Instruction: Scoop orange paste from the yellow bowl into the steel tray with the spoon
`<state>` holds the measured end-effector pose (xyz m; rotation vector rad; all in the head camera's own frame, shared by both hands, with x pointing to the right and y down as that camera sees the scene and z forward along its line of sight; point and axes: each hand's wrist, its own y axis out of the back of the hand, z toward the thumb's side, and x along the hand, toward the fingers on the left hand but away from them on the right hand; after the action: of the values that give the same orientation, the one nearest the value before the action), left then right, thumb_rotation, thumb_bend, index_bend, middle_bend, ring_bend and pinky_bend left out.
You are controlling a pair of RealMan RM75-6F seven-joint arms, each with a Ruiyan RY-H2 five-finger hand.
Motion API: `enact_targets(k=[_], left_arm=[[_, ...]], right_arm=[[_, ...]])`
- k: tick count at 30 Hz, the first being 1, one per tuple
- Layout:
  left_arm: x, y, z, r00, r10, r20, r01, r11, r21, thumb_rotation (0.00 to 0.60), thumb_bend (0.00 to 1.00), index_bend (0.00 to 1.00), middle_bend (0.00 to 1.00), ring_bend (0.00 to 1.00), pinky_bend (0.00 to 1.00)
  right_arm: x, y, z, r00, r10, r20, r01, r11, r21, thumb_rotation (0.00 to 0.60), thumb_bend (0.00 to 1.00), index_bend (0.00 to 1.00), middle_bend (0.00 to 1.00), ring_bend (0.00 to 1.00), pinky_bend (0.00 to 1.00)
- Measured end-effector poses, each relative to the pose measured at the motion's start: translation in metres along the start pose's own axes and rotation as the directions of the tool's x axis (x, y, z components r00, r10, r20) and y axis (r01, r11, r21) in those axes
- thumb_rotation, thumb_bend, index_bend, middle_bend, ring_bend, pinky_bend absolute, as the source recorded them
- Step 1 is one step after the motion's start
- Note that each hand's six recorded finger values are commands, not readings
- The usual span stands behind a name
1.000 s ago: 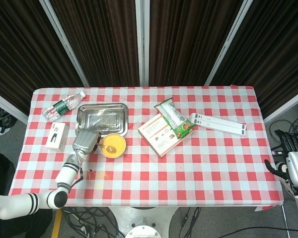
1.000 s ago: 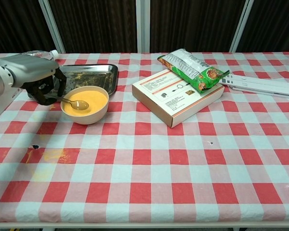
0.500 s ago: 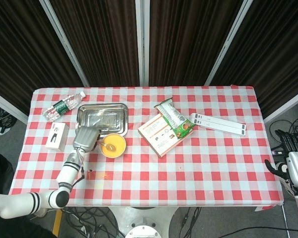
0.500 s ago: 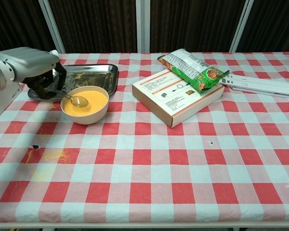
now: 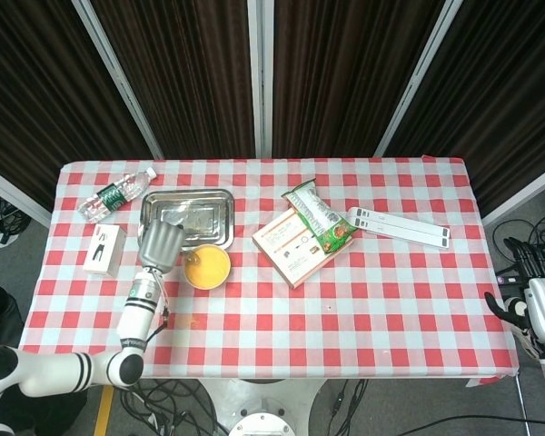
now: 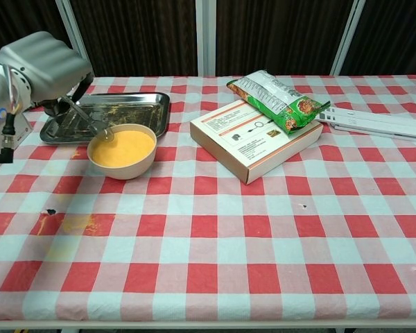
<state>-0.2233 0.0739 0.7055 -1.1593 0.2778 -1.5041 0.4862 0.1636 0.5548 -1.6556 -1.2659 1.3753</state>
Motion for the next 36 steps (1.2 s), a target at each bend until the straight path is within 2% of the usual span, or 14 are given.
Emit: enact_targets(k=[7, 15, 21, 36], left_arm=[[0.005, 0.008, 0.020, 1.000, 0.025, -0.004, -0.025, 0.994, 0.105, 0.600, 0.45, 0.68, 0.98, 0.94, 0.96], [0.000, -0.002, 0.041, 1.000, 0.021, 0.003, -0.021, 0.983, 0.183, 0.600, 0.45, 0.68, 0.99, 0.95, 0.97], [-0.006, -0.007, 0.049, 1.000, 0.008, 0.018, -0.011, 0.986, 0.164, 0.600, 0.45, 0.68, 0.99, 0.95, 0.97], [-0.011, -0.007, 0.059, 0.997, -0.015, 0.072, 0.014, 1.000, 0.019, 0.600, 0.45, 0.69, 0.99, 0.95, 0.97]], right_arm=[[0.001, 0.001, -0.002, 1.000, -0.002, 0.007, 0.002, 1.000, 0.000, 0.600, 0.23, 0.01, 0.06, 0.00, 0.06], [0.002, 0.000, -0.004, 1.000, 0.002, 0.008, -0.002, 1.000, -0.004, 0.600, 0.23, 0.01, 0.06, 0.00, 0.06], [0.002, -0.001, -0.005, 1.000, 0.002, 0.010, -0.002, 1.000, -0.007, 0.600, 0.23, 0.01, 0.06, 0.00, 0.06], [0.002, 0.000, -0.004, 1.000, -0.002, 0.009, 0.002, 1.000, -0.005, 0.600, 0.23, 0.01, 0.06, 0.00, 0.06]])
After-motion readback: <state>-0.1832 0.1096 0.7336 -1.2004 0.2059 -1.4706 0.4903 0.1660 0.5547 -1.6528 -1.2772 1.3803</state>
